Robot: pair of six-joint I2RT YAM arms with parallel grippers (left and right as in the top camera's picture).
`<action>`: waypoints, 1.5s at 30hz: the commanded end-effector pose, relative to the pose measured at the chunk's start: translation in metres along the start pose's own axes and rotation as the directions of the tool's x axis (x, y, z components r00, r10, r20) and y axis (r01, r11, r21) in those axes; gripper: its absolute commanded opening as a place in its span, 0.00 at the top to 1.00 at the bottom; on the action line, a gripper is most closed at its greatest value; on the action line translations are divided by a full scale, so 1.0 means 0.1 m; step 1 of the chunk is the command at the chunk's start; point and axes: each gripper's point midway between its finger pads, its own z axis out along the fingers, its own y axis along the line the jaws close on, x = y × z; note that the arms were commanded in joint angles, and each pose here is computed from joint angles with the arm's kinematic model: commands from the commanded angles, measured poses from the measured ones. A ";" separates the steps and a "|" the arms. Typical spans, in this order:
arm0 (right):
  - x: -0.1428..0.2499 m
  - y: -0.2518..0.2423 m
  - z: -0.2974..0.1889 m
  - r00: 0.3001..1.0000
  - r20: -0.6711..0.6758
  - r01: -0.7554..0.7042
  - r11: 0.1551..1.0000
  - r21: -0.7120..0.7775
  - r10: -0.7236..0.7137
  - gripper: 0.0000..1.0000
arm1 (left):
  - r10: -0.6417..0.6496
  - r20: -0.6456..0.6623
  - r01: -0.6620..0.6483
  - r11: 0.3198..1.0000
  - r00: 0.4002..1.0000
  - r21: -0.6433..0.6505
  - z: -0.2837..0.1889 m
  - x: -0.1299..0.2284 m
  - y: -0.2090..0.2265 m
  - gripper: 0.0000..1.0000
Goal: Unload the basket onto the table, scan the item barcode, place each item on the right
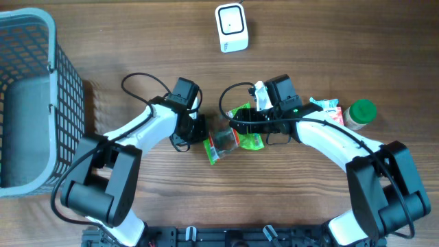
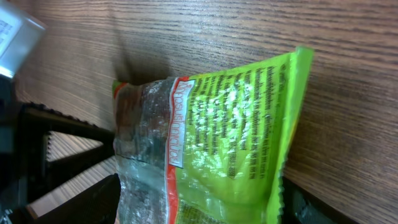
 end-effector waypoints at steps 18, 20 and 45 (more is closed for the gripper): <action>0.34 -0.17 0.10 0.993 -0.060 -0.102 0.994 0.024 0.104 0.26 | 0.004 -0.004 -0.003 0.999 1.000 0.033 0.15 -0.03 -0.11 0.96; 0.43 -0.08 0.14 0.992 -0.075 -0.107 0.993 -0.058 0.102 0.30 | 0.004 -0.004 -0.004 0.999 1.000 0.032 0.15 -0.03 -0.11 0.96; 0.49 0.43 0.15 0.993 -0.099 -0.087 0.949 -0.305 0.059 0.34 | 0.003 -0.001 -0.003 1.000 1.000 0.029 0.15 -0.04 -0.11 0.96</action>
